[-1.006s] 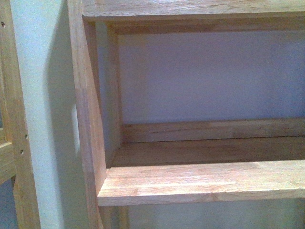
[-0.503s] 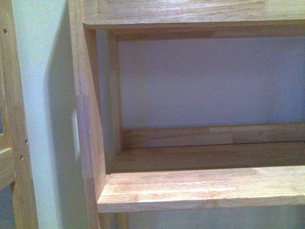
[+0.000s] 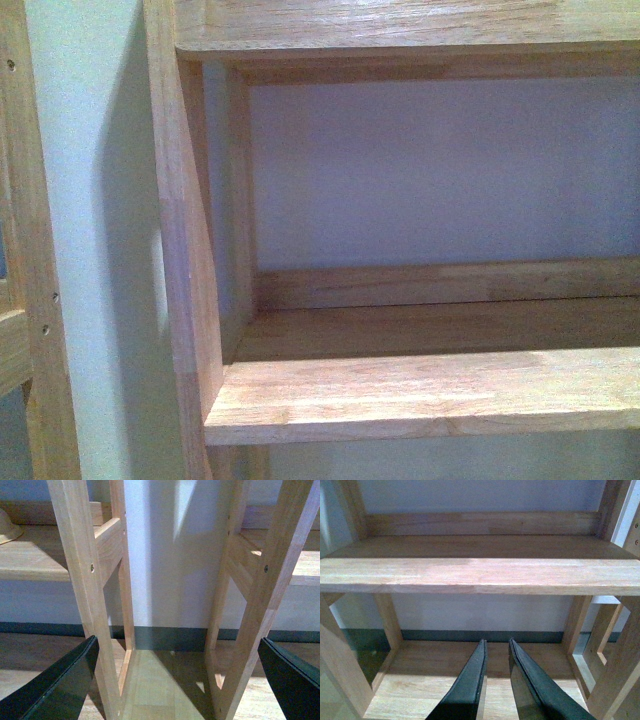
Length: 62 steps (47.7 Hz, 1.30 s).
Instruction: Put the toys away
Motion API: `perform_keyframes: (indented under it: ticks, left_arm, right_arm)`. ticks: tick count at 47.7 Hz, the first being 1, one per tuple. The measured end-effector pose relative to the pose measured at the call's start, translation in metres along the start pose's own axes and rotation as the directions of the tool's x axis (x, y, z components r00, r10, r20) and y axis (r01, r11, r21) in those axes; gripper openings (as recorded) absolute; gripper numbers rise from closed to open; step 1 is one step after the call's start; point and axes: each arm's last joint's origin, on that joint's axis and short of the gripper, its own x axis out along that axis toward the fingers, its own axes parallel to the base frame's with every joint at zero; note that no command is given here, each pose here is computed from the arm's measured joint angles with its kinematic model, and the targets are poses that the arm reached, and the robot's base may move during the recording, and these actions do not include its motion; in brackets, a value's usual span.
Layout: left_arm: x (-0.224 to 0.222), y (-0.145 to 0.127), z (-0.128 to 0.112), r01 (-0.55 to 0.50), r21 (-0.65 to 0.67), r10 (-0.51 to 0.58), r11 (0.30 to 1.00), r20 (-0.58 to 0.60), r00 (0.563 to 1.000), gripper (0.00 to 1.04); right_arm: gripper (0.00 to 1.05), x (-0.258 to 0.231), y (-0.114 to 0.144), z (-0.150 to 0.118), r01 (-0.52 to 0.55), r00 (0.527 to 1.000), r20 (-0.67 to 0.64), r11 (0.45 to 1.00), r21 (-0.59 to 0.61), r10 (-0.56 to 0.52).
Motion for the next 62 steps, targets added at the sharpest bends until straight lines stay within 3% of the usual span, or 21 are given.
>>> perform_keyframes:
  ticks: [40, 62]
  left_arm:
    - [0.0, 0.0, 0.0, 0.0, 0.0, 0.0, 1.0, 0.0, 1.0, 0.99]
    - [0.0, 0.0, 0.0, 0.0, 0.0, 0.0, 1.0, 0.0, 1.0, 0.99]
  right_arm:
    - [0.18, -0.001, 0.0, -0.023, -0.001, 1.0, 0.011, 1.0, 0.0, 0.001]
    - [1.03, -0.001, 0.0, -0.023, -0.001, 1.0, 0.011, 1.0, -0.002, 0.001]
